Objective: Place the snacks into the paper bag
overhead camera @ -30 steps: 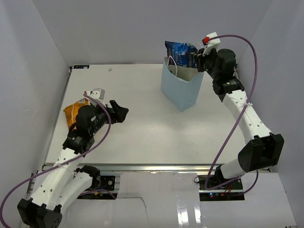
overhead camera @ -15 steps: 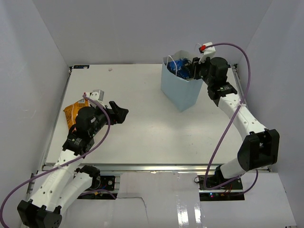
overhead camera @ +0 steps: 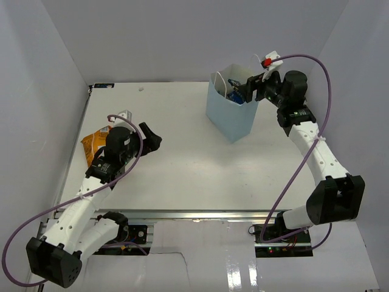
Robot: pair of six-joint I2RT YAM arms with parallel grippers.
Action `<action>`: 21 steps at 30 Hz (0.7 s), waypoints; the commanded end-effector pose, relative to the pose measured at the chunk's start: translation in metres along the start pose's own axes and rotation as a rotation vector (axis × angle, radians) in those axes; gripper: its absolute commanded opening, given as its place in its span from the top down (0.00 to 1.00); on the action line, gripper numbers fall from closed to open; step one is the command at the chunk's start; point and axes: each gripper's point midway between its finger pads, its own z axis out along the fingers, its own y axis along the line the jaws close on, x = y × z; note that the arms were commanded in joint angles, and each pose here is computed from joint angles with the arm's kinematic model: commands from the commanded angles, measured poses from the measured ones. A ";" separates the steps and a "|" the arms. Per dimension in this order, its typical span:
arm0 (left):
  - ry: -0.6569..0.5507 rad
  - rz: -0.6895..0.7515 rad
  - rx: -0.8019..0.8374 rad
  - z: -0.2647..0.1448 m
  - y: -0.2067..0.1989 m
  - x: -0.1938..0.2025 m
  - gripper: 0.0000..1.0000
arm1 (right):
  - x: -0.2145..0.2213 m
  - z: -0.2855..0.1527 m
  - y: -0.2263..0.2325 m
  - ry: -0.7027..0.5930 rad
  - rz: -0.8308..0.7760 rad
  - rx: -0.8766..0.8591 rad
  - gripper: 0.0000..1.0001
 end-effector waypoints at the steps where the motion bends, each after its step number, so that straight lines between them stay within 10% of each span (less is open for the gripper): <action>1: -0.052 -0.080 -0.086 -0.003 0.006 -0.026 0.10 | -0.058 -0.020 0.023 -0.144 -0.123 -0.166 0.24; 13: 0.017 -0.247 -0.677 0.003 0.158 -0.075 0.12 | 0.007 -0.081 0.073 -0.018 -0.190 -0.415 0.25; 21: 0.162 0.003 -0.879 0.033 0.226 -0.091 0.11 | 0.091 -0.120 0.102 0.116 -0.097 -0.458 0.23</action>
